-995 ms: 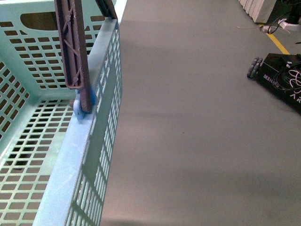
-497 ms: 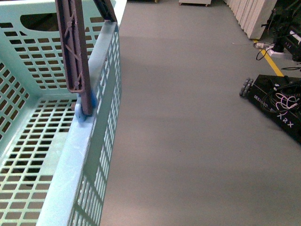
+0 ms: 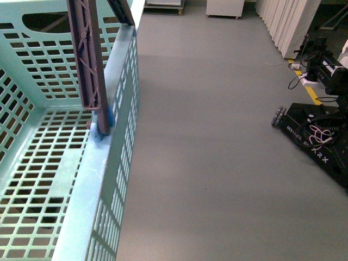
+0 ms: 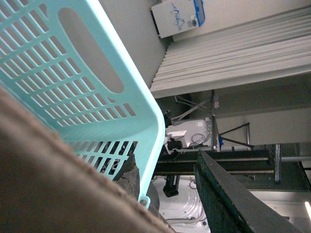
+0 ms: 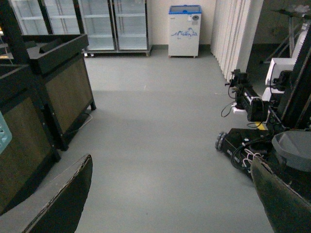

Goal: Pick mango and avocado into basket

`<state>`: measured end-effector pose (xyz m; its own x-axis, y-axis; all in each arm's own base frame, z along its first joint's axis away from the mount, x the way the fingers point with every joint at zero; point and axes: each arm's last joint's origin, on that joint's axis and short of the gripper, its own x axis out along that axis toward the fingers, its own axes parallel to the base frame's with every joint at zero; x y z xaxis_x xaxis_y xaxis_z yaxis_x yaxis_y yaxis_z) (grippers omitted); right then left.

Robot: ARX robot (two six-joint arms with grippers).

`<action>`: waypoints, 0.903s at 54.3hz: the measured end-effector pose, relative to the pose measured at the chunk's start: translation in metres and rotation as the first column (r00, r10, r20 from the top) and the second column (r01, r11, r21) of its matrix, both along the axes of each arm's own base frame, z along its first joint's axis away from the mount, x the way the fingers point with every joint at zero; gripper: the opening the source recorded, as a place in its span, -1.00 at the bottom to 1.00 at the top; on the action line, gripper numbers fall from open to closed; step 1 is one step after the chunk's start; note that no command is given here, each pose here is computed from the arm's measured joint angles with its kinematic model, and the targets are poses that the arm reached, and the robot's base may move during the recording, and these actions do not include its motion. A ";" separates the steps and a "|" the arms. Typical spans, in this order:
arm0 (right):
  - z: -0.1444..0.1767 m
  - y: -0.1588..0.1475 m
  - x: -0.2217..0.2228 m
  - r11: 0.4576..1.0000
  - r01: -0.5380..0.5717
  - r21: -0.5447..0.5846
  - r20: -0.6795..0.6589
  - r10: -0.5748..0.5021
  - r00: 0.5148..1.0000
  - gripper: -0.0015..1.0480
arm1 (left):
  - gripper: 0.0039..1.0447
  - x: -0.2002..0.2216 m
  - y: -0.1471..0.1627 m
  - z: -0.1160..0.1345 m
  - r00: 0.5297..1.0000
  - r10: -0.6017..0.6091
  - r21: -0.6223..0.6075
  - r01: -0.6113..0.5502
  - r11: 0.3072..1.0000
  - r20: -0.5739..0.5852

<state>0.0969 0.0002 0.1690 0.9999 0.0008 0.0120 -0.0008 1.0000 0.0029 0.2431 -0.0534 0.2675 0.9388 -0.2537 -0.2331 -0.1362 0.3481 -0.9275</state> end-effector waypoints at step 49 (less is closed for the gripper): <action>0.000 0.000 0.000 1.000 0.000 0.000 0.002 0.000 1.000 0.83 | -0.38 0.000 -0.001 0.000 1.000 -0.006 -0.010 0.006 1.000 -0.002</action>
